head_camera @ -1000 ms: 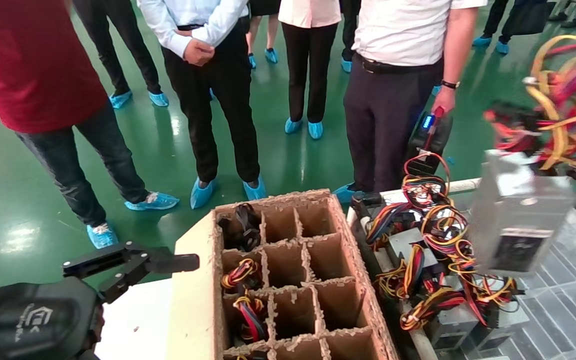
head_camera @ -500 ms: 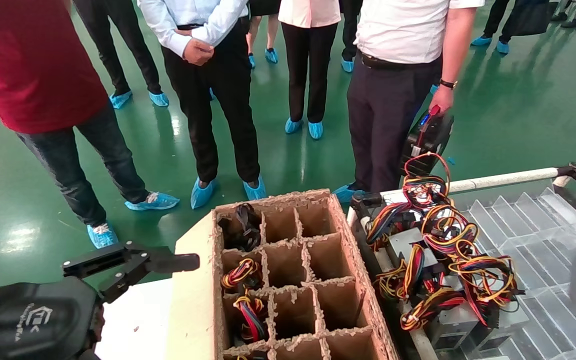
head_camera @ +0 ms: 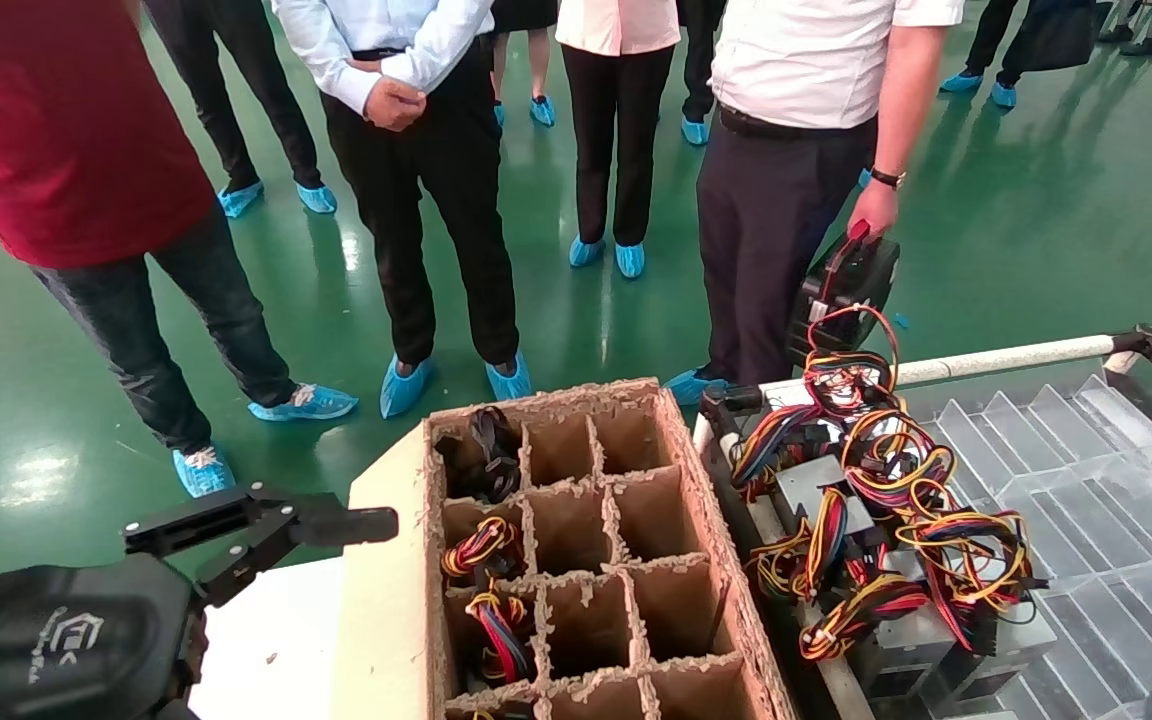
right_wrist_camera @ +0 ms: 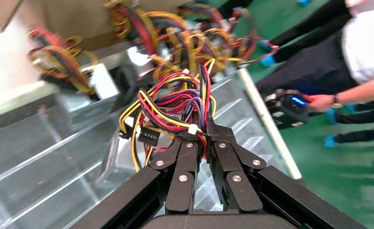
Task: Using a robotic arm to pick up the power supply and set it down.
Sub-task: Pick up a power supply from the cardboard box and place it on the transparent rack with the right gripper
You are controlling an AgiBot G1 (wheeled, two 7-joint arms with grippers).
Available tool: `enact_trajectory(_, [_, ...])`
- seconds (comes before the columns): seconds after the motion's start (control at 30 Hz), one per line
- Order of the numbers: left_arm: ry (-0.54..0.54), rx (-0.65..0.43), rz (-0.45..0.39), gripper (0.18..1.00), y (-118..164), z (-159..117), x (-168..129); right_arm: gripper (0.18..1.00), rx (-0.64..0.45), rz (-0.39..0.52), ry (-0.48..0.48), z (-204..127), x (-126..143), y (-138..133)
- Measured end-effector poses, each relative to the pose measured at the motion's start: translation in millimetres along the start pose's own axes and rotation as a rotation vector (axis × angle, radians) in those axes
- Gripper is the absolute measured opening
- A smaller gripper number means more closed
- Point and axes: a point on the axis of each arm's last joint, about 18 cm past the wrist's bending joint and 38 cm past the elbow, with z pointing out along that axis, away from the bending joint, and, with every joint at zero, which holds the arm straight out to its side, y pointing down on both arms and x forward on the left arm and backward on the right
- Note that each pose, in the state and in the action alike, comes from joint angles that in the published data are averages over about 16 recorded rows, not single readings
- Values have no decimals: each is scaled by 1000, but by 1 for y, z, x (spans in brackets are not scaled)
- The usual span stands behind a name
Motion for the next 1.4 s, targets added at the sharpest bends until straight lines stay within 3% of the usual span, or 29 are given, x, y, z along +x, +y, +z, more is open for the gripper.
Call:
enact_trajectory(0.77, [0,0,0,1001,0,0,0,193,-14,-146,-190,41,-25,-7])
enact_trajectory(1.4, [0,0,0,1001,0,0,0,193,-18,-155,-260,62,-32,-2])
